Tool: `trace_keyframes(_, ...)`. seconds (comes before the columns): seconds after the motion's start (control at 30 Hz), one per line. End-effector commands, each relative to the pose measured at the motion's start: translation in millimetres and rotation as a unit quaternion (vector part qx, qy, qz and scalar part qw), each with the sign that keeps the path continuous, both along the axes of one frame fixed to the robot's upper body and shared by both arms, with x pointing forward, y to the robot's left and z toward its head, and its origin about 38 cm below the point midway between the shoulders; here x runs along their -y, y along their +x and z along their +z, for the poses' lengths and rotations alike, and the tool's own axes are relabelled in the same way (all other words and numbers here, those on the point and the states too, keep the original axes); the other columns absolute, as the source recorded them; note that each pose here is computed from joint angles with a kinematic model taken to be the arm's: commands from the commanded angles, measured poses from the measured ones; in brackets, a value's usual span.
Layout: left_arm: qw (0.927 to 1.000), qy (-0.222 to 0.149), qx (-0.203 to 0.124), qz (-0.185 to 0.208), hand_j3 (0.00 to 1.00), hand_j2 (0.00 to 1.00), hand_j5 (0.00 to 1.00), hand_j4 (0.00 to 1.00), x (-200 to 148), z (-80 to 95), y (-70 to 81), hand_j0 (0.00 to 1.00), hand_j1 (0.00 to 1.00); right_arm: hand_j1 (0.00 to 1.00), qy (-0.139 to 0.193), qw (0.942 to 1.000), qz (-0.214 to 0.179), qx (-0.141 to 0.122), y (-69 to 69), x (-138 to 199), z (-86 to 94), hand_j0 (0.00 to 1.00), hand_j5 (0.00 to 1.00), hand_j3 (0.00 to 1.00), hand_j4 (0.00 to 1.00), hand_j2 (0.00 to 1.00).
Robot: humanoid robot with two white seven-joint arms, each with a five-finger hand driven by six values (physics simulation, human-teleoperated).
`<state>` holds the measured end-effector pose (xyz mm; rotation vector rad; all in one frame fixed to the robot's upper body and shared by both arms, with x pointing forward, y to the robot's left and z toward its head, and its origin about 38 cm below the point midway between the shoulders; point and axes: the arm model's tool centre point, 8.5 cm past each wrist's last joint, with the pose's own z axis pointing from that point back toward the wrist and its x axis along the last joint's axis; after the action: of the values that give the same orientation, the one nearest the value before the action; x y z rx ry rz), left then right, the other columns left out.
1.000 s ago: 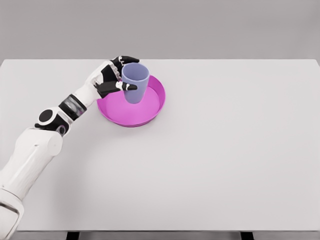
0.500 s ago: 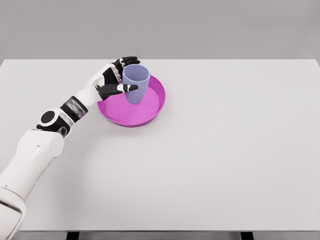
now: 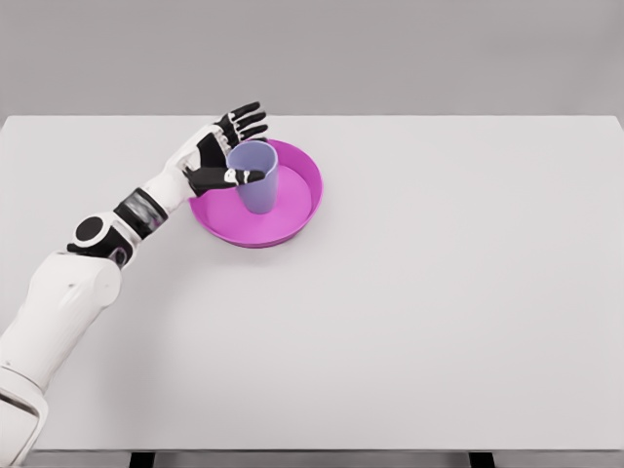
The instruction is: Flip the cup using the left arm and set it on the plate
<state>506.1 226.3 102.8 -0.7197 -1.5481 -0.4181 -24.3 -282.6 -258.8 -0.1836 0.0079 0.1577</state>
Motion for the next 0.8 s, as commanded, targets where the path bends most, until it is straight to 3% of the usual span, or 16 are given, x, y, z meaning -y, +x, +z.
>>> trace_keyframes(0.0, 1.0, -0.002, 0.001, 0.002, 1.0, 1.0, 1.0, 1.0, -2, 1.2, 0.3, 1.0, 1.0, 1.0, 0.0, 1.0, 0.0, 0.0, -0.1, 0, 0.0, 1.0, 1.0, 1.0, 1.0, 1.0)
trace_keyframes(0.3, 1.0, -0.003, 0.001, 0.003, 1.0, 1.0, 1.0, 1.0, -3, 0.4, -0.7, 1.0, 1.0, 1.0, 0.0, 1.0, 0.0, 0.0, -0.1, 0, 0.0, 1.0, 1.0, 1.0, 1.0, 1.0)
trace_keyframes(0.43, 0.9997, 0.01, 0.017, 0.016, 1.0, 1.0, 1.0, 1.0, -30, 12.3, -0.5, 1.0, 1.0, 1.0, 0.0, 1.0, 0.0, -0.001, -1.0, 0, 0.1, 1.0, 1.0, 1.0, 1.0, 1.0)
trace_keyframes(0.57, 0.9995, 0.01, 0.026, 0.012, 1.0, 1.0, 1.0, 1.0, -29, 18.3, -0.7, 1.0, 1.0, 1.0, 0.0, 1.0, 0.0, 0.0, -0.1, 0, 0.0, 1.0, 1.0, 1.0, 1.0, 1.0)
trace_keyframes(0.67, 0.9973, 0.036, 0.063, 0.012, 1.0, 1.0, 1.0, 1.0, -62, 50.3, -5.0, 1.0, 1.0, 1.0, 0.0, 1.0, 0.0, 0.0, -0.1, 0, 0.0, 1.0, 1.0, 1.0, 1.0, 1.0)
trace_keyframes(0.77, 0.9965, 0.027, 0.078, 0.012, 1.0, 1.0, 1.0, 1.0, -82, 72.7, -11.6, 1.0, 1.0, 1.0, 0.0, 1.0, 0.0, -0.001, -1.0, 0, 0.1, 1.0, 1.0, 1.0, 1.0, 1.0)
